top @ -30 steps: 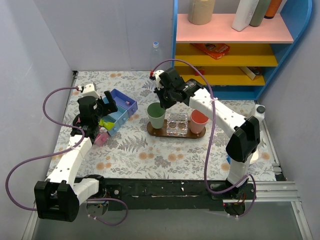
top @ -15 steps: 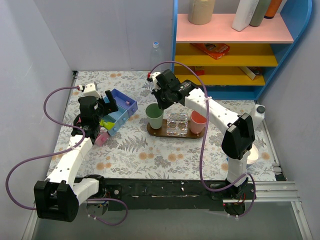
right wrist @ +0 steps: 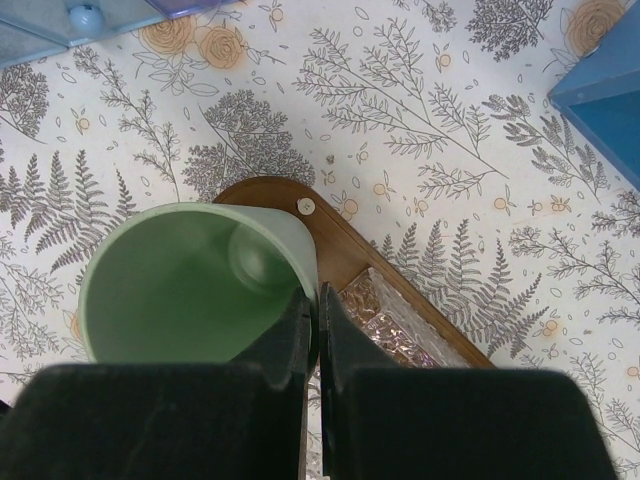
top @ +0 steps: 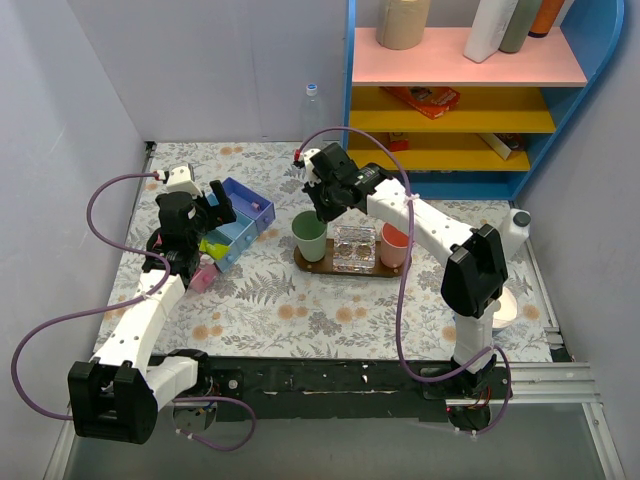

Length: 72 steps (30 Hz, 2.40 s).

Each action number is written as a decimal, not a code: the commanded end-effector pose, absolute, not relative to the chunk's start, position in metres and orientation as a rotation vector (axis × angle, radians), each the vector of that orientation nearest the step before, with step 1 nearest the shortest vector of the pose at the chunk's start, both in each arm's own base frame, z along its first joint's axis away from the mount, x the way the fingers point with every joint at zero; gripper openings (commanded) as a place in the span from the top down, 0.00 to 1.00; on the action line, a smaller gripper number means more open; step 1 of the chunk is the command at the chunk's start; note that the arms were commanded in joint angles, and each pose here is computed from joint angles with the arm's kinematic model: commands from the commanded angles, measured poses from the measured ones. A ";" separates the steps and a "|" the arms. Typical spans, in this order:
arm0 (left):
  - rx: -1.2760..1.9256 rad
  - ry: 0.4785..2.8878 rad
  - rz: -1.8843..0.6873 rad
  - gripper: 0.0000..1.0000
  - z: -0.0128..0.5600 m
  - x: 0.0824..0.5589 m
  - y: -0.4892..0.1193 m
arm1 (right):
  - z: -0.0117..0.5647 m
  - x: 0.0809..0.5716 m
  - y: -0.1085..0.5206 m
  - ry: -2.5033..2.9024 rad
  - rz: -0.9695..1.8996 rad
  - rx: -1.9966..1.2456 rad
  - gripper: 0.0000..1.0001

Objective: Prepare toiletry sets of a toothbrush and toothpaste on the tray

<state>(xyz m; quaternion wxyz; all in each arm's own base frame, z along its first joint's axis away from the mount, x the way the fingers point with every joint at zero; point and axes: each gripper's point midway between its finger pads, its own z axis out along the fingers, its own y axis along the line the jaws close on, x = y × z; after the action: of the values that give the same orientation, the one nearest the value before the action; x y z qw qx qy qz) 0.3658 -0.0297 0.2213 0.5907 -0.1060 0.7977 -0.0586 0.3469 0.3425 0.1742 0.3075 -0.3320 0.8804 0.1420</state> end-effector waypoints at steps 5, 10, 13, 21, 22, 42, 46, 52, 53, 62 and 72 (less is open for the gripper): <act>-0.229 1.822 -0.131 0.02 0.232 0.366 -0.030 | 0.171 0.346 0.345 2.322 0.389 -0.863 0.99; -0.227 1.822 -0.130 0.02 0.232 0.366 -0.030 | 0.167 0.345 0.345 2.333 0.390 -0.864 0.99; -0.226 1.824 -0.129 0.02 0.231 0.366 -0.030 | 0.165 0.343 0.345 2.344 0.385 -0.870 0.99; -0.225 1.824 -0.130 0.02 0.231 0.366 -0.030 | 0.167 0.344 0.341 2.346 0.364 -0.863 0.78; -0.225 1.824 -0.130 0.02 0.231 0.366 -0.030 | 0.168 0.345 0.342 2.342 0.365 -0.859 0.75; -0.215 1.825 -0.129 0.02 0.231 0.365 -0.031 | 0.204 0.351 0.342 2.240 0.377 -0.837 0.32; -0.211 1.829 -0.132 0.02 0.230 0.365 -0.032 | 0.213 0.350 0.342 2.209 0.392 -0.826 0.31; -0.212 1.830 -0.137 0.02 0.229 0.365 -0.033 | 0.230 0.353 0.337 2.152 0.391 -0.774 0.31; -0.211 1.832 -0.138 0.02 0.228 0.365 -0.033 | 0.230 0.352 0.335 2.153 0.387 -0.769 0.31; -0.231 1.848 -0.167 0.02 0.223 0.365 -0.037 | 0.262 0.343 0.315 2.064 0.425 -0.688 0.35; -0.618 1.916 -0.124 0.10 0.196 0.349 0.013 | 0.273 0.329 0.266 2.030 0.450 -0.616 0.45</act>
<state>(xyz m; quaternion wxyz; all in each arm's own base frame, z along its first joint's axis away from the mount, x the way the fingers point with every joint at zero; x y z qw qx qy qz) 0.3613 -0.0160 0.2088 0.5660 -0.1720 0.8036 -0.0658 0.3320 0.2798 0.2505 0.4328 -0.2660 0.8454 0.1652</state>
